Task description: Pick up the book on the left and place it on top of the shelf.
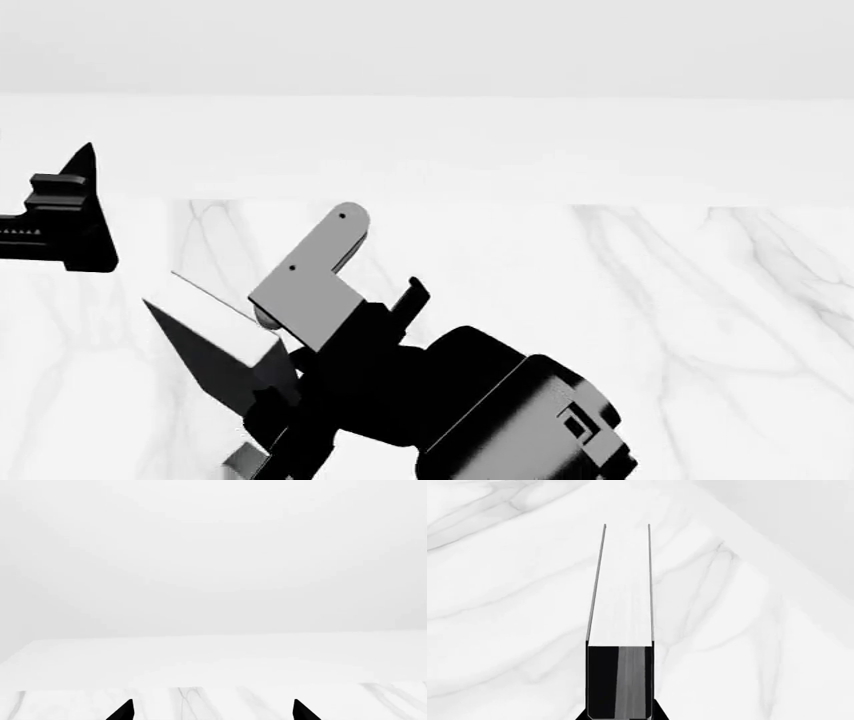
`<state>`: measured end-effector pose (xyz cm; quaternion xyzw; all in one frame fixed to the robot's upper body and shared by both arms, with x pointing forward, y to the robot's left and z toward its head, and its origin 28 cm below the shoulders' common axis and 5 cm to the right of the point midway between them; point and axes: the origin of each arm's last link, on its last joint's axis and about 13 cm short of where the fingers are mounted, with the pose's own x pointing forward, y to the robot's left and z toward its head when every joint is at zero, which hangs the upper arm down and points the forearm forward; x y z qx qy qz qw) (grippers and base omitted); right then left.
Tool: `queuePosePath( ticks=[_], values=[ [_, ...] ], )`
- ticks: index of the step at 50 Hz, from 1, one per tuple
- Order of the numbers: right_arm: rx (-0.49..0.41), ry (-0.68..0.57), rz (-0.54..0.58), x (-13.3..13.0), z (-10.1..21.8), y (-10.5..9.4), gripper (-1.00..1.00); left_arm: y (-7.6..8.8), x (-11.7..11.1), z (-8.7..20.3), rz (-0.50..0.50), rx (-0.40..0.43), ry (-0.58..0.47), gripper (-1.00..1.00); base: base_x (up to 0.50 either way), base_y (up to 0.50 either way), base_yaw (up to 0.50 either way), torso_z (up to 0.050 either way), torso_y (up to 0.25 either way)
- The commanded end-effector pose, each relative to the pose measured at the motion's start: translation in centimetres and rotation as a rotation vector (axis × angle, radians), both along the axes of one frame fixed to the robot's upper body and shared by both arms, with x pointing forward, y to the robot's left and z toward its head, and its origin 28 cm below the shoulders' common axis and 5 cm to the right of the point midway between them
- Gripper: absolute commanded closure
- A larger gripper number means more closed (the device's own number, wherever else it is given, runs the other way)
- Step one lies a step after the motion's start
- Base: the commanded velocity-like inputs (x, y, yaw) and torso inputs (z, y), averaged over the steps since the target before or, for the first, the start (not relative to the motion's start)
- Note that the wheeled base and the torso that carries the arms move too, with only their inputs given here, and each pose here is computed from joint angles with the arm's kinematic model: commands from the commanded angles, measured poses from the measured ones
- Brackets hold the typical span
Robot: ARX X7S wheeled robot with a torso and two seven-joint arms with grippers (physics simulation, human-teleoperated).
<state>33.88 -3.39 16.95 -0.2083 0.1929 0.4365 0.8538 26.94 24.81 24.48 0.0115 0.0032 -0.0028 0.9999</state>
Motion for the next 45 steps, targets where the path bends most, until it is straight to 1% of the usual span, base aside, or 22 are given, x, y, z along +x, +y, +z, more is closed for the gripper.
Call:
queuePosePath(
  ticks=[1,2,3,4,5,6,7,10,11,12,14,15,17,22,24,30,31,33,35,38,39,45],
  values=[
    [-0.074,-0.187,-0.076,-0.2,2.9,-0.7,1.0,0.1,-0.1,0.0,0.003,-0.002,-0.002,-1.0,0.0,0.0,0.0,0.0,0.01],
    [-0.113,-0.239,-0.108,-0.2,3.2,-0.8,1.0,0.1,-0.1,0.0,0.003,-0.002,-0.002,-1.0,0.0,0.0,0.0,0.0,0.0],
    [-0.192,-0.373,-0.162,0.0,3.3,-1.0,1.0,0.1,-0.1,0.0,0.003,-0.002,-0.002,-1.0,0.0,0.0,0.0,0.0,0.0],
    [-0.228,-0.426,-0.18,0.1,3.3,-1.1,1.0,0.1,-0.1,0.1,0.003,-0.002,-0.002,-1.0,0.0,0.0,0.0,0.0,0.0],
    [-0.26,-0.472,-0.218,-0.1,4.2,-1.3,1.0,0.1,-0.1,0.1,0.003,-0.002,-0.002,-1.0,0.0,0.0,0.0,0.0,0.0],
    [-0.291,-0.533,-0.234,-0.1,4.4,-1.4,1.0,0.1,-0.1,0.1,0.003,-0.002,-0.002,-1.0,0.0,0.0,0.0,0.0,0.0],
    [-0.346,-0.617,-0.263,-0.1,4.6,-1.6,1.0,0.1,-0.1,0.1,0.004,-0.002,-0.003,-1.0,0.0,0.0,0.0,0.0,0.0],
    [-0.419,-0.716,-0.303,0.0,5.2,-1.9,1.0,0.1,-0.1,0.1,0.004,-0.002,-0.004,-1.0,0.0,0.0,0.0,0.0,0.004],
    [-0.483,-0.797,-0.337,0.1,5.6,-2.2,1.0,0.1,-0.1,0.1,0.004,-0.002,-0.004,-1.0,0.0,0.0,0.0,0.0,0.0],
    [-0.519,-0.844,-0.352,0.3,5.6,-2.4,1.0,0.1,-0.1,0.1,0.004,-0.002,-0.004,-1.0,0.0,0.0,0.0,0.0,0.0],
    [-0.575,-0.911,-0.372,0.5,5.6,-2.6,1.0,0.1,-0.1,0.1,0.004,-0.002,-0.004,-1.0,0.0,0.0,0.0,0.0,0.0],
    [-0.621,-0.957,-0.389,0.6,5.7,-2.8,1.0,0.1,-0.1,0.1,0.005,-0.001,-0.004,-1.0,0.0,0.0,0.0,0.0,0.0],
    [-0.67,-1.009,-0.405,0.9,5.8,-3.0,1.0,0.1,-0.1,0.1,0.005,0.0,-0.003,-1.0,0.0,0.0,0.0,0.0,0.0],
    [-0.768,-1.083,-0.457,1.8,6.0,-3.6,1.0,0.1,-0.1,0.1,0.005,0.0,-0.003,-1.0,0.0,0.0,0.0,0.0,0.002],
    [-0.784,-1.082,-0.465,2.0,6.0,-3.7,1.0,0.1,-0.1,0.1,0.005,0.0,-0.003,-1.0,0.0,0.0,0.0,0.0,0.0],
    [-0.908,-1.134,-0.542,3.2,6.4,-4.7,1.0,0.2,-0.1,0.0,0.009,-0.002,-0.001,-1.0,0.0,0.0,0.0,0.0,0.002],
    [-0.957,-1.124,-0.57,3.5,6.4,-5.1,1.0,0.2,-0.1,0.0,0.009,-0.003,-0.001,-1.0,0.0,0.0,0.0,0.0,0.0],
    [-0.982,-1.134,-0.595,3.8,6.5,-5.3,1.0,0.2,-0.1,-0.1,0.009,-0.004,-0.001,-1.0,0.0,0.0,0.0,0.0,0.005],
    [-1.045,-1.141,-0.635,4.4,6.6,-5.8,1.0,0.2,0.0,-0.1,0.01,-0.003,0.0,-1.0,0.0,0.0,0.0,0.0,0.0],
    [-1.085,-1.129,-0.672,5.0,6.8,-6.3,1.0,0.2,-0.1,0.0,0.009,-0.002,-0.001,-1.0,0.0,0.0,0.0,0.0,0.0],
    [-1.116,-1.119,-0.693,5.3,7.0,-6.7,1.0,0.2,-0.1,0.0,0.009,-0.002,0.0,-1.0,0.0,0.0,0.0,0.0,0.011],
    [-1.169,-1.05,-0.763,6.5,7.6,-7.8,1.0,0.2,0.0,-0.1,0.01,-0.003,0.002,-1.0,0.0,0.0,0.0,0.0,0.002]
  ],
)
